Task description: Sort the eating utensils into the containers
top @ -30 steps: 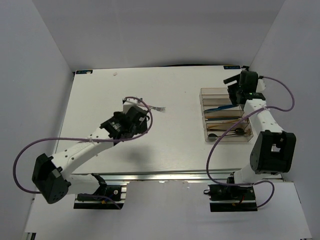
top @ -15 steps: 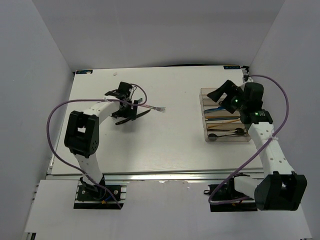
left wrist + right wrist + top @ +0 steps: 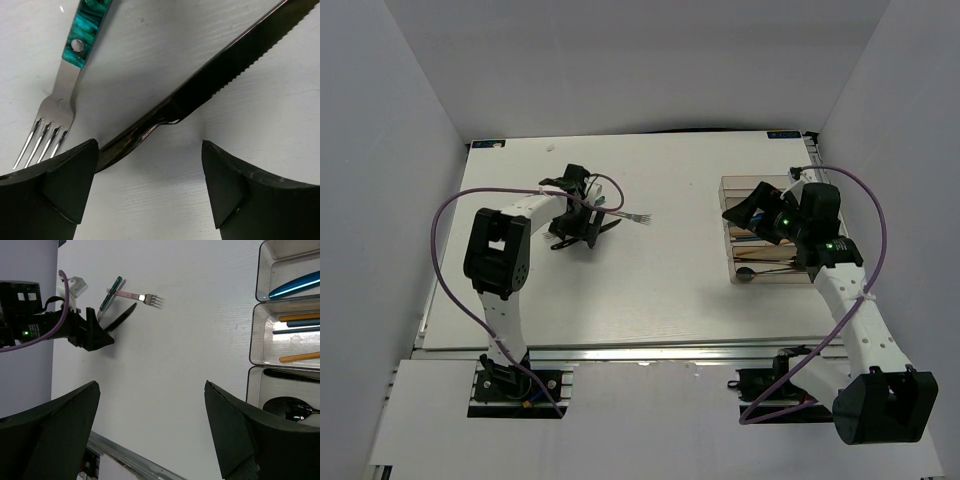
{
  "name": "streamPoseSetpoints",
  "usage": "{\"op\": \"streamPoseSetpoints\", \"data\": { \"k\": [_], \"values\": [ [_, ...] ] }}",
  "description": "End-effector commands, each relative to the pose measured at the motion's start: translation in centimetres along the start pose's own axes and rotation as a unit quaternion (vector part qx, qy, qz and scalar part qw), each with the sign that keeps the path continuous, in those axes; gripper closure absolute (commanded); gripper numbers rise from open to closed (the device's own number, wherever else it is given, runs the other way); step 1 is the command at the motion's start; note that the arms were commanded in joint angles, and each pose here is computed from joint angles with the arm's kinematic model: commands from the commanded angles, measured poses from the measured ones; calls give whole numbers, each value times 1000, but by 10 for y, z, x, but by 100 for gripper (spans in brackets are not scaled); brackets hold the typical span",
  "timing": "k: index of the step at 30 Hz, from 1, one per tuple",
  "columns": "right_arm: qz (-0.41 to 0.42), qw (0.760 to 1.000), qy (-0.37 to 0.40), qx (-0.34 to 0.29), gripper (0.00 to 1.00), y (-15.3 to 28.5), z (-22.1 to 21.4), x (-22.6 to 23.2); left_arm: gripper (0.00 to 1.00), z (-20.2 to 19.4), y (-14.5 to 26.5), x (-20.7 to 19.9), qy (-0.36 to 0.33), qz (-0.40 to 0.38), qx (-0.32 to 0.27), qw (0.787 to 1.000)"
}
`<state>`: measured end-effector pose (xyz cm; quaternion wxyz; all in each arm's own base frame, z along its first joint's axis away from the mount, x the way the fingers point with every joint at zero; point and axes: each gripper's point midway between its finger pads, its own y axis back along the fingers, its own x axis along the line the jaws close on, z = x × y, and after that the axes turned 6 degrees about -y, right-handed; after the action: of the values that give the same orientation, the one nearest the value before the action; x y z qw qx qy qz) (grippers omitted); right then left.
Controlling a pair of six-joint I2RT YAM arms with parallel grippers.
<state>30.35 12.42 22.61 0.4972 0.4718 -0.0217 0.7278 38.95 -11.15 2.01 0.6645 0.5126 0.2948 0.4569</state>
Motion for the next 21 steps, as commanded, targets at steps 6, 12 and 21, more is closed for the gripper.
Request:
{"op": "streamPoseSetpoints", "data": {
  "k": [6, 12, 21],
  "values": [
    [40, 999, 26, -25, 11, 18, 14, 30, 10, -10, -7, -7, 1, -17, 22, 1000],
    [48, 997, 34, -45, 11, 29, 19, 38, 23, -41, -14, -29, 15, -6, 60, 998],
    [63, 997, 17, -42, 11, 32, 13, 42, 48, -81, -15, -83, 27, 4, 53, 998]
  ]
}}
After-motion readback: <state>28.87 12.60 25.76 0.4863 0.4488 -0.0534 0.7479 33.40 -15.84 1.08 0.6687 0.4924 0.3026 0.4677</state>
